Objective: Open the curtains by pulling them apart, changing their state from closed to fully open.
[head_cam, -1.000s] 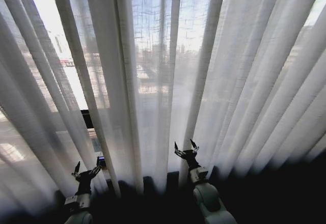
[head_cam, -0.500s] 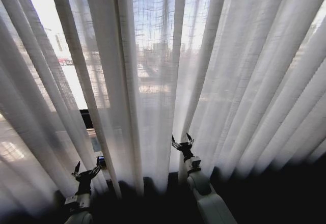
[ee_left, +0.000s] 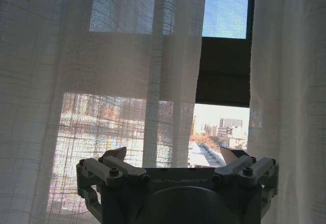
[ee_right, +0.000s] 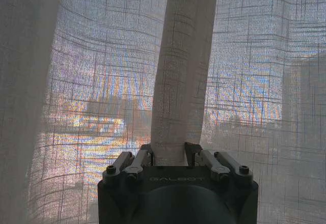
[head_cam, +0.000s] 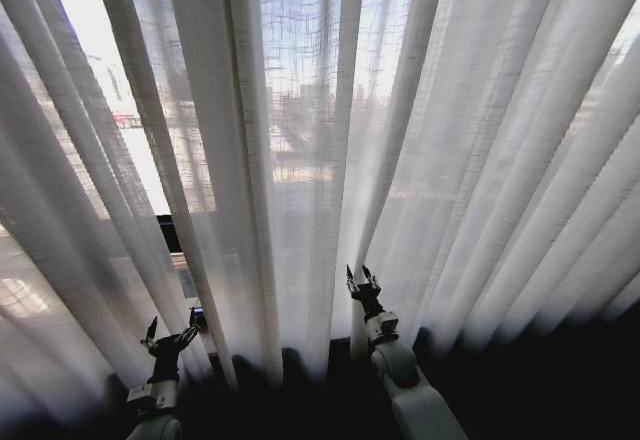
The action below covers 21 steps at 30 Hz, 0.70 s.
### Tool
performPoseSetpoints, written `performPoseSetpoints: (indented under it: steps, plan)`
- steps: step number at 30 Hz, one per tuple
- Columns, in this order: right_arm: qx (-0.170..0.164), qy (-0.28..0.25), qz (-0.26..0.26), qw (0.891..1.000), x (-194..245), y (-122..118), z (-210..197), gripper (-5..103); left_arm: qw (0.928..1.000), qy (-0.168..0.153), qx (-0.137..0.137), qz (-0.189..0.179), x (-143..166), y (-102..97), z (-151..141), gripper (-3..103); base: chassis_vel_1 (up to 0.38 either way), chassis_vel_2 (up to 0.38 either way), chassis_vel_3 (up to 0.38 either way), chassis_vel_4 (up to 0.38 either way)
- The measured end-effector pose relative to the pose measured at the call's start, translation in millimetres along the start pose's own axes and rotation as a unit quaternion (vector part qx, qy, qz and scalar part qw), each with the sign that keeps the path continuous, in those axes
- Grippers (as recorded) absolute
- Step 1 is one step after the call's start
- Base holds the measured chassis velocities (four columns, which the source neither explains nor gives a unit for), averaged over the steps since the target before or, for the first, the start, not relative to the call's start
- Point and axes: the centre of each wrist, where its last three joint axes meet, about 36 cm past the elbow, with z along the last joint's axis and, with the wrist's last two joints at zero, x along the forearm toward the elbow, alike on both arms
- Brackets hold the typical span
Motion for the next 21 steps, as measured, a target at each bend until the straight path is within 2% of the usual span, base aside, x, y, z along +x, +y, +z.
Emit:
performPoseSetpoints:
  steps: [3,6,8,9,16,21]
  plan:
    - [-0.002,0.0,0.002,1.0,-0.7,0.5,0.1,19,1.0,0.0,0.0,0.0,0.0,0.0,0.0,100,0.0,0.0,0.0,0.0]
    - [-0.004,0.0,0.004,1.0,-0.9,1.1,0.6,14,1.0,0.0,0.0,0.0,0.0,0.0,0.0,100,0.0,0.0,0.0,0.0]
    - [-0.004,0.0,0.007,1.0,-1.0,1.1,1.6,3,1.0,0.0,0.0,0.0,0.0,0.0,0.0,100,0.0,0.0,0.0,0.0]
    - [-0.005,0.0,0.009,1.0,-0.8,1.2,1.9,2,1.0,0.0,0.0,0.0,0.0,0.0,0.0,100,0.0,0.0,0.0,0.0]
    - [-0.008,-0.002,0.011,1.0,1.6,-3.5,3.0,0,1.0,0.0,0.0,0.0,0.0,0.0,0.0,100,0.0,0.0,0.0,0.0]
    - [0.006,-0.025,0.002,1.0,0.9,-17.8,8.5,0,1.0,0.0,0.0,0.0,0.0,0.0,0.0,100,0.0,0.0,0.0,0.0]
